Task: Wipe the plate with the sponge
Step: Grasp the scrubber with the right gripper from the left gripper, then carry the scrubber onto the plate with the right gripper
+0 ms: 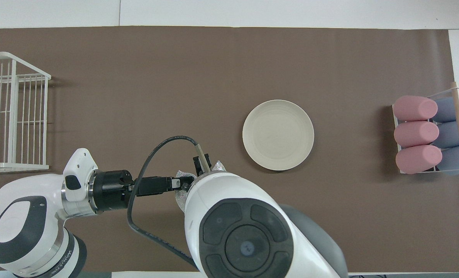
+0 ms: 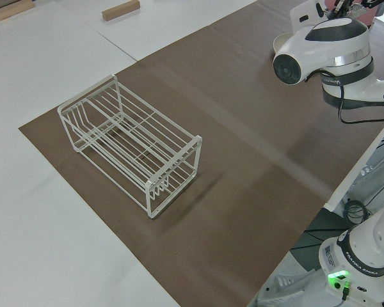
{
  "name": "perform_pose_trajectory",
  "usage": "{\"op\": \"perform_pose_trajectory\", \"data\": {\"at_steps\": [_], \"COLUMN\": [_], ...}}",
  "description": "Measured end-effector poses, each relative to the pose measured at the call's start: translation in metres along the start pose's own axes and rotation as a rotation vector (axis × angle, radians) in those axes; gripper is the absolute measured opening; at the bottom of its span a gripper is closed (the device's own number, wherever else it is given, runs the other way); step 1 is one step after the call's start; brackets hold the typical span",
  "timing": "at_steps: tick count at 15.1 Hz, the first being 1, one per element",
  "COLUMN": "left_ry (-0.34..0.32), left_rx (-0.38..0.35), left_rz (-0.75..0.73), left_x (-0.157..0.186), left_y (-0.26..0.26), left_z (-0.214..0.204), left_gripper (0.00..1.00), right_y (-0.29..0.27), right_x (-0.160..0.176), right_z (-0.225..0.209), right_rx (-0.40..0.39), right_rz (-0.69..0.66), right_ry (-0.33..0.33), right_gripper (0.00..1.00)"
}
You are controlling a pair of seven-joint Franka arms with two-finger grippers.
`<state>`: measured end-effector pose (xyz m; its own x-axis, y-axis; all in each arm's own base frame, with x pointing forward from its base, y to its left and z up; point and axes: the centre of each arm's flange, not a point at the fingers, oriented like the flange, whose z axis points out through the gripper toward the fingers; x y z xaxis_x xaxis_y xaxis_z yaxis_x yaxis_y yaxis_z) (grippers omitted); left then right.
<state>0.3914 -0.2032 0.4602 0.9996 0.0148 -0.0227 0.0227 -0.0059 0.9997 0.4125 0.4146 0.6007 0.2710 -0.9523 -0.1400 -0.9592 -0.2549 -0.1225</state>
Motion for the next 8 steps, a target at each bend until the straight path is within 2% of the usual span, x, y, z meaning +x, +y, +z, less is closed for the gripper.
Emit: {"op": "perform_pose_trajectory", "data": {"at_steps": [3,5,6,7,8], "left_ry": [-0.008,-0.007,-0.006,-0.006,-0.006], "left_rx": [0.000,0.000,-0.001,-0.001,-0.001], "left_rz": [-0.001,-0.016,-0.020,-0.022,-0.025], "left_x": [-0.002,-0.002,-0.002,-0.002,-0.002], "left_y": [0.000,0.001,0.002,0.002,0.002], "left_z": [0.003,0.003,0.003,0.002,0.002], "left_gripper": [0.08,0.26,0.31,0.47,0.52], "right_y": [0.000,0.001,0.001,0.001,0.000], "right_x": [0.002,0.006,0.008,0.010,0.013], "right_z": [0.000,0.000,0.000,0.000,0.001], "right_rx": [-0.008,-0.024,-0.031,-0.034,-0.035], "right_rz": [-0.026,-0.031,-0.034,-0.042,-0.050], "right_ry": [0.006,0.016,0.021,0.023,0.025], "right_gripper": [0.13,0.12,0.12,0.12,0.12]}}
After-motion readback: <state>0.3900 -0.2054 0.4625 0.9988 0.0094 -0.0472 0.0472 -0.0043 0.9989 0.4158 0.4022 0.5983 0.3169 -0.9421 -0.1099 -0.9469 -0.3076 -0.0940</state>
